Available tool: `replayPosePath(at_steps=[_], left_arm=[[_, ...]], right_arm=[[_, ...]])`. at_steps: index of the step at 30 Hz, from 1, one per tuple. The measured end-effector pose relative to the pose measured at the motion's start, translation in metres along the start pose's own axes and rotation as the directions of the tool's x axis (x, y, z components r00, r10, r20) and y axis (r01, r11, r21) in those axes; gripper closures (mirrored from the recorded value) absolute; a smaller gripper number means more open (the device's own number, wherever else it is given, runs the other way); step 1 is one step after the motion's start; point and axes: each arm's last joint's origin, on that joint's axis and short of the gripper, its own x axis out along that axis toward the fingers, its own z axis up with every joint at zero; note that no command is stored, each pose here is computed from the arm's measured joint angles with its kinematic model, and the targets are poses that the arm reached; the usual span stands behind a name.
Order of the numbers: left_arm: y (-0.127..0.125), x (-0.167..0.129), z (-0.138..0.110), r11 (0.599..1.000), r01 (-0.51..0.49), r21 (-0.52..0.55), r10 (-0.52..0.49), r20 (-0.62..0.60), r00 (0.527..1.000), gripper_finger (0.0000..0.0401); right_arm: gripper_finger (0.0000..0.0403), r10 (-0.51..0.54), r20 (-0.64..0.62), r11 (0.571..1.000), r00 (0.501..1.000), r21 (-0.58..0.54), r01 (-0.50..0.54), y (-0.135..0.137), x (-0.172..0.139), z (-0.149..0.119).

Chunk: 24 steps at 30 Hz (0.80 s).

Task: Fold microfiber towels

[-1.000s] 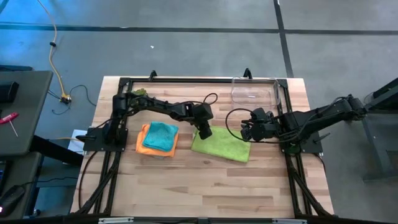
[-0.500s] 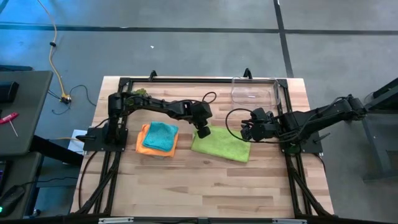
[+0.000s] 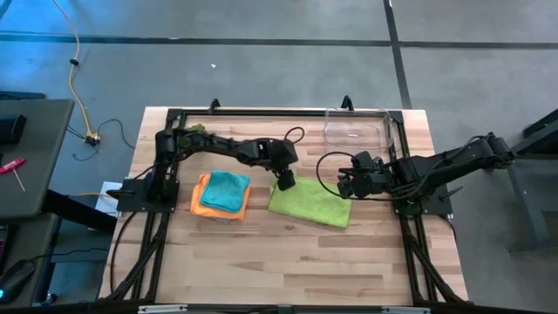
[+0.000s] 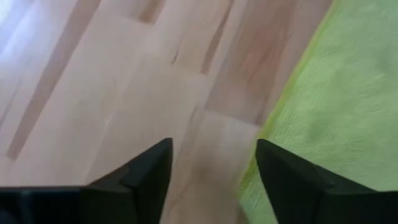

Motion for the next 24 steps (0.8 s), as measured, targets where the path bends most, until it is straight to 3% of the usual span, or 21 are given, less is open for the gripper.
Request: replayPosePath(at_steps=[4,9,13,19,24], left_arm=[[-0.001,0.006,-0.002,0.999,0.036,-0.007,-0.036,-0.006,0.999,0.0157],[-0.008,0.009,-0.005,0.998,0.062,0.013,-0.062,-0.022,0.998,0.0175],[-0.013,0.008,-0.007,1.0,0.011,0.03,-0.01,-0.032,0.999,0.0239],[-0.023,0.007,-0.008,0.999,0.016,0.039,-0.015,-0.03,0.999,0.0385],[-0.027,-0.007,-0.004,1.0,0.008,0.025,-0.007,-0.036,0.999,0.0378]], right_arm=[[0.0162,0.0,0.0,1.0,1.0,0.002,0.0,0.0,0.0,0.0],[0.0162,-0.003,-0.002,1.0,1.0,-0.001,0.003,0.0,0.0,0.0],[0.0162,-0.007,-0.002,1.0,1.0,-0.006,0.007,-0.001,0.0,0.0],[0.0162,-0.014,-0.004,1.0,1.0,-0.014,0.014,-0.001,0.0,-0.001],[0.0162,-0.02,-0.006,1.0,1.0,-0.018,0.02,-0.002,0.0,-0.001]])
